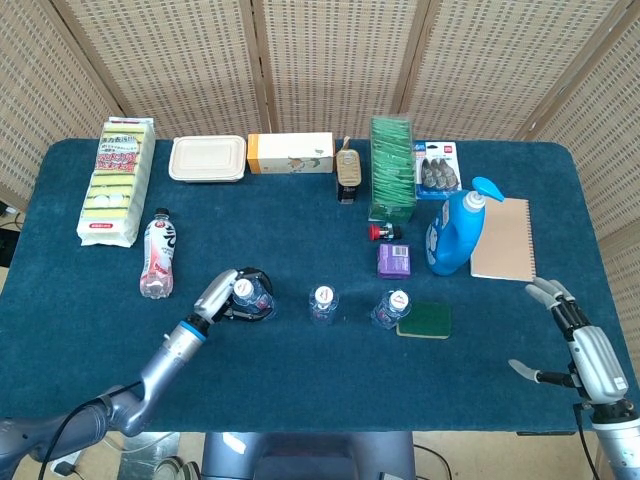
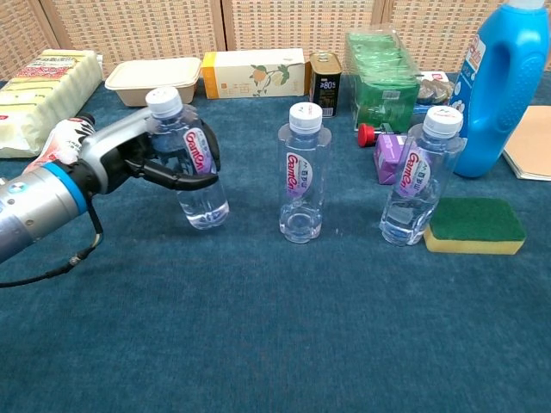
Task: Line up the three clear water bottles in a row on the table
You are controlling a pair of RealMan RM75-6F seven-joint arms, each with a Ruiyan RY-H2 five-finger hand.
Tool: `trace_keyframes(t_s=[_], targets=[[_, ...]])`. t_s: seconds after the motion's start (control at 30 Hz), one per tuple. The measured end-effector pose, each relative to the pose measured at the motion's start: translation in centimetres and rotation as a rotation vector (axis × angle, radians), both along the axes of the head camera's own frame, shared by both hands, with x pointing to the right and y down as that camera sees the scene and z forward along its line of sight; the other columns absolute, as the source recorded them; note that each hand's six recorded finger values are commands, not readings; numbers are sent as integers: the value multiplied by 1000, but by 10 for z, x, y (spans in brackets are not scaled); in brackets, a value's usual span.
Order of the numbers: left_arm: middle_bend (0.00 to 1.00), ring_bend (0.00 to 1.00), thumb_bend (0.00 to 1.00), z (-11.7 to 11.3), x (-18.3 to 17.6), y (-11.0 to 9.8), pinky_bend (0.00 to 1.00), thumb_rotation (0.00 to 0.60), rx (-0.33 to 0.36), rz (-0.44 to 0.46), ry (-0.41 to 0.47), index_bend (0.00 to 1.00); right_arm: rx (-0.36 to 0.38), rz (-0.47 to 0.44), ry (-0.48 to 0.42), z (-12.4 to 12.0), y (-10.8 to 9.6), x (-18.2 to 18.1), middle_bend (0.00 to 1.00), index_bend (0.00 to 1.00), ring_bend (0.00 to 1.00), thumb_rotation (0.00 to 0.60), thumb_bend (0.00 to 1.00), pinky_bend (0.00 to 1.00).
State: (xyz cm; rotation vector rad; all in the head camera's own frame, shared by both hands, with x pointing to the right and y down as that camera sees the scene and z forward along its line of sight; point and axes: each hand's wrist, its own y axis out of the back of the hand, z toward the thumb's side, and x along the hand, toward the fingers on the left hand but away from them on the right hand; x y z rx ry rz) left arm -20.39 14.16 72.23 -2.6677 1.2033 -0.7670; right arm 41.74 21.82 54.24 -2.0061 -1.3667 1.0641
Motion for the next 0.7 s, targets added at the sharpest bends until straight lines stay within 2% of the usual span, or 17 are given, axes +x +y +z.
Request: trace_keyframes(t_s=[0.27,0.7], targets=[[533,368,261,6,28,-4,426,600,15,37,-38,551,1,13,-2,0,-2,4,78,112,17,600,0,150],[533,368,260,10,25,-6,426,600,22,21,-65,551,2,20,-4,-1,-4,6,78,113,17,600,0,150]])
